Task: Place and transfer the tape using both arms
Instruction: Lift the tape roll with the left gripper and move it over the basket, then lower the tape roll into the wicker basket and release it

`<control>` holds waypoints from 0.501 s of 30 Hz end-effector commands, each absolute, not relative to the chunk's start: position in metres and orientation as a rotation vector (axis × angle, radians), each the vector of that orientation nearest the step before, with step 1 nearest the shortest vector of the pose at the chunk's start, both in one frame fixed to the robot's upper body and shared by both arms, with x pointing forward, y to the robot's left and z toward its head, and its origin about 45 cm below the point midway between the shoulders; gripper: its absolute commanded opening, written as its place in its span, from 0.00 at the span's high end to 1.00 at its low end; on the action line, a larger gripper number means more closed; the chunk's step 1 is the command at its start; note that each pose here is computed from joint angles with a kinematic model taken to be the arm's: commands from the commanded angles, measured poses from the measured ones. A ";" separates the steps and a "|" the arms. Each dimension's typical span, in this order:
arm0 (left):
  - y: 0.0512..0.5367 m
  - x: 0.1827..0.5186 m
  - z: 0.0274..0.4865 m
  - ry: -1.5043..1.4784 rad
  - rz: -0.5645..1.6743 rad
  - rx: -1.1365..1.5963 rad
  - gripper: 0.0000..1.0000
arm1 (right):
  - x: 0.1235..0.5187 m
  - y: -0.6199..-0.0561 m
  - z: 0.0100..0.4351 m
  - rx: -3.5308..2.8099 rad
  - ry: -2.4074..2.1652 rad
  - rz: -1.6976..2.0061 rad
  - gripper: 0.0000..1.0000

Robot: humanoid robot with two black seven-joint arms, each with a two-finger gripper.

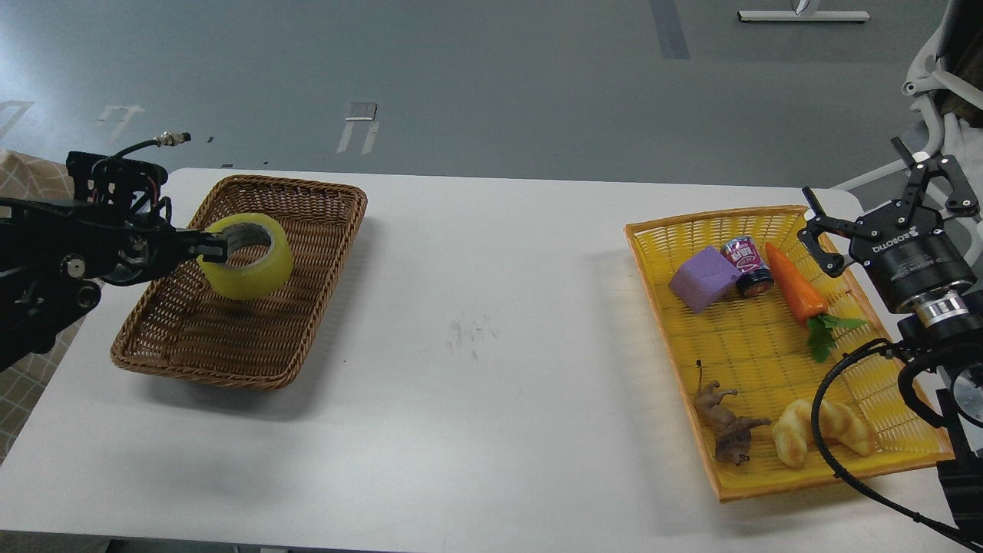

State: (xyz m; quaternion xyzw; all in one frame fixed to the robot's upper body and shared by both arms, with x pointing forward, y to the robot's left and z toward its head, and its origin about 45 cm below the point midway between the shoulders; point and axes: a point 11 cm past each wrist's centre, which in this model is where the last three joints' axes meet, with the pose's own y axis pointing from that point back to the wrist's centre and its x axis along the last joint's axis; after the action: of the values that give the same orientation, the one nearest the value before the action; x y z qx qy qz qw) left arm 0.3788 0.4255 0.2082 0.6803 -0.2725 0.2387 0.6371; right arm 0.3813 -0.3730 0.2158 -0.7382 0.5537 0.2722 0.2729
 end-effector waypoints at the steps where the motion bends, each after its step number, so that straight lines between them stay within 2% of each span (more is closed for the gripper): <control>1: 0.427 0.373 0.197 -0.610 0.551 1.552 1.00 | 0.381 -0.374 0.216 -1.985 1.492 0.731 0.00; 15: 0.436 0.361 0.178 -0.578 0.553 1.557 1.00 | 0.382 -0.374 0.216 -1.984 1.492 0.731 0.00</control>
State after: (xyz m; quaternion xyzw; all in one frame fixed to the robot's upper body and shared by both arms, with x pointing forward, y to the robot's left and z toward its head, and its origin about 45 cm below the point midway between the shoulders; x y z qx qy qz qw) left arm 0.3613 0.4341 0.1793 0.6820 -0.2543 0.2409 0.6420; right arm 0.3817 -0.3738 0.2166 -0.7380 0.5542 0.2712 0.2734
